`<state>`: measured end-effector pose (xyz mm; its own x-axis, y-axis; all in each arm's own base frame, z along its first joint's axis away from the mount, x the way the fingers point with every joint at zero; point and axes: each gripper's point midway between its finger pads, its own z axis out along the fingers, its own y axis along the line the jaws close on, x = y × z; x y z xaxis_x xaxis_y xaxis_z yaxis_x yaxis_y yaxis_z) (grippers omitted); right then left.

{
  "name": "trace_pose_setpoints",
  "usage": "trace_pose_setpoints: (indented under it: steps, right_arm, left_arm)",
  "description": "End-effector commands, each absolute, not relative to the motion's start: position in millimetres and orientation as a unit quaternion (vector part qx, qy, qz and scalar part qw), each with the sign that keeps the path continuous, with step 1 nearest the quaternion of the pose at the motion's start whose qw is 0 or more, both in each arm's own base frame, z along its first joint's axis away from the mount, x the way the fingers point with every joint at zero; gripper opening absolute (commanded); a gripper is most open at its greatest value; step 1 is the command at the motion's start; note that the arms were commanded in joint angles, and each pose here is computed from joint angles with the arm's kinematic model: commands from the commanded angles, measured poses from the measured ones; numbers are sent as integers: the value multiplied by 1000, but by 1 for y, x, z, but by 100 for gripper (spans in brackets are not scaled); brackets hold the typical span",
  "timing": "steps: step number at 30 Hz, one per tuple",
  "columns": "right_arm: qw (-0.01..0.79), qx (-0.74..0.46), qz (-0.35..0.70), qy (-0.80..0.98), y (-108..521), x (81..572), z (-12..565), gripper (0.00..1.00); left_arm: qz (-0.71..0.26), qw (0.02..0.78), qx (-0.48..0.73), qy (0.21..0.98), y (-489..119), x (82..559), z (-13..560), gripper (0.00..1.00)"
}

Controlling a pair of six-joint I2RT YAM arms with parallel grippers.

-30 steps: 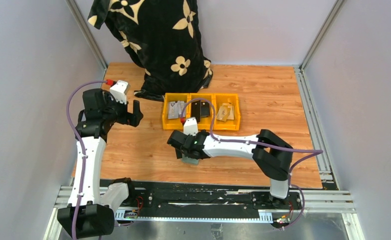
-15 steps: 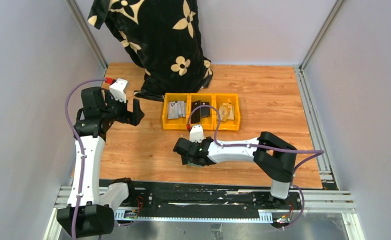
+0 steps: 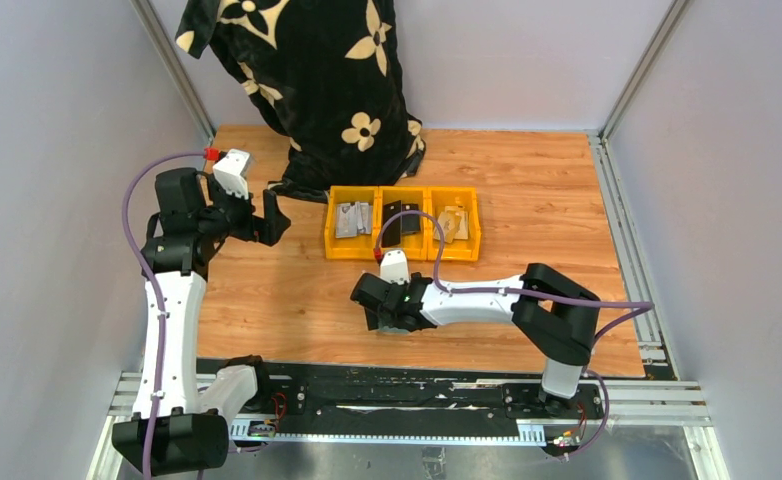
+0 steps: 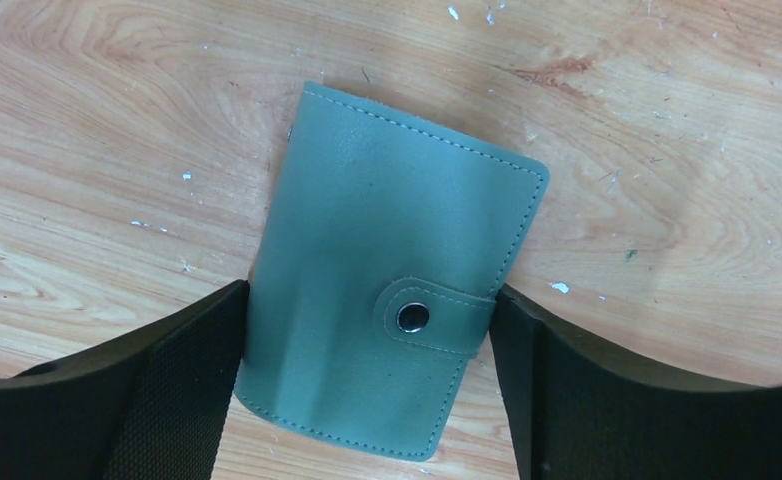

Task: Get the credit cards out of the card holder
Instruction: Pick up the card holder from the center of the board.

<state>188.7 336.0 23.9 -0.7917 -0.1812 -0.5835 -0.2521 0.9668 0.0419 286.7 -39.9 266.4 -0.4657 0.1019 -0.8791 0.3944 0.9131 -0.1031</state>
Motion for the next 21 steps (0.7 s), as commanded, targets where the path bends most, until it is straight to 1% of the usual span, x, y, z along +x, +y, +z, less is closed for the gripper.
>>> trace_pose_setpoints:
  steps: [1, 4, 6, 10, 14, 21]
  right_arm:
    - [268, -137, 54, 952, 320, 181, 8, 82]
    - [293, -154, 73, 941, 328, 189, 20, 73]
    - [319, -165, 93, 929, 334, 195, 36, 71]
    - [365, -182, 137, 903, 345, 202, 69, 72]
    - [413, -197, 176, 872, 357, 206, 111, 74]
    - [516, -210, 242, 794, 378, 216, 210, 75]
  left_arm:
    - [-176, 490, 138, 842, -47, 284, 271, 100]
    - [-190, 481, 132, 846, -50, 282, 267, 100]
    - [-202, 475, 126, 847, -53, 280, 264, 100]
    - [-237, 457, 110, 850, -63, 275, 255, 100]
    - [-295, 429, 81, 850, -77, 270, 253, 100]
    - [-428, 379, 40, 820, -112, 249, 283, 100]
